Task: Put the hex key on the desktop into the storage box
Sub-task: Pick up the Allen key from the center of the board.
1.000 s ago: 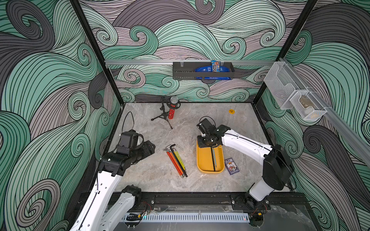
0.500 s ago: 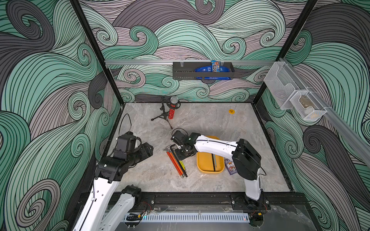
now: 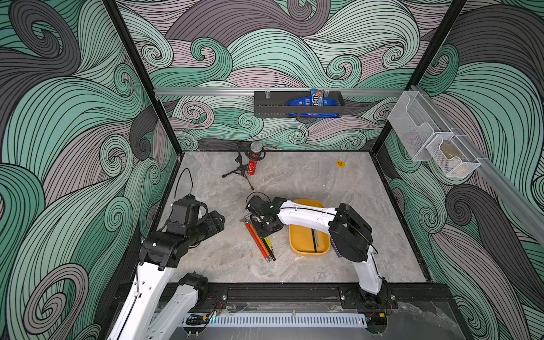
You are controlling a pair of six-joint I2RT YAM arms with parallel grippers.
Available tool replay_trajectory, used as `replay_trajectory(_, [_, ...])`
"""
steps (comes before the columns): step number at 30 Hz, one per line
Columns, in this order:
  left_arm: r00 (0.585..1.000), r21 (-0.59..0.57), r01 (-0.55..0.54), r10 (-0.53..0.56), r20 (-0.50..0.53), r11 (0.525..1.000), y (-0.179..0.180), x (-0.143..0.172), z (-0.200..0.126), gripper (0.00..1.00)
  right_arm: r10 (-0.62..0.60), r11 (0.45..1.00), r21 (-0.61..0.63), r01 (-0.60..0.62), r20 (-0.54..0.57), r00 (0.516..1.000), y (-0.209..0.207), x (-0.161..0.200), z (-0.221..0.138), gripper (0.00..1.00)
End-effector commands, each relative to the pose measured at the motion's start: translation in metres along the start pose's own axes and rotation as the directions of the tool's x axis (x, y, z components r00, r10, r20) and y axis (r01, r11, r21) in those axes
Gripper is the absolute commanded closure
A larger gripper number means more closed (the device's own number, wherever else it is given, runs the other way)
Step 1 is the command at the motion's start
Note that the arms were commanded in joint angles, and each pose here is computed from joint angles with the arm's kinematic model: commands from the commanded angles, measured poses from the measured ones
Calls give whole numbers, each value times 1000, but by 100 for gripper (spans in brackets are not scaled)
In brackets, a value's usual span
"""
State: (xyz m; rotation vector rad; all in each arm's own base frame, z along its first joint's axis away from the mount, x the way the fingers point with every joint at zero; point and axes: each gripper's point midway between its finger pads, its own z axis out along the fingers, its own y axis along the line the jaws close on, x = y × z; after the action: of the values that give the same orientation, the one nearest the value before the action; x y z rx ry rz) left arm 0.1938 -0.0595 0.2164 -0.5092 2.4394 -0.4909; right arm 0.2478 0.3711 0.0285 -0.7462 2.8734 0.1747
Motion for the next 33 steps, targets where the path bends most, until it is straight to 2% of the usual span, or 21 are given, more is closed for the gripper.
replay_trajectory(1, [1000,2,-20,20,15,1000,-2,-2,-8,27,14,999,38,-14,8,1000,-10,-9,3,79])
replay_trajectory(12, [1000,6,-21,21,11,1000,-3,-4,-8,27,17,999,49,-16,-13,1000,-14,-11,17,79])
replay_trajectory(23, [1000,9,-16,16,11,1000,-5,-5,-6,27,67,995,79,-61,-68,995,-28,3,33,78])
replay_trajectory(33, [1000,9,-18,18,7,1000,-6,-5,-5,27,101,989,111,-92,-80,992,-40,9,38,93])
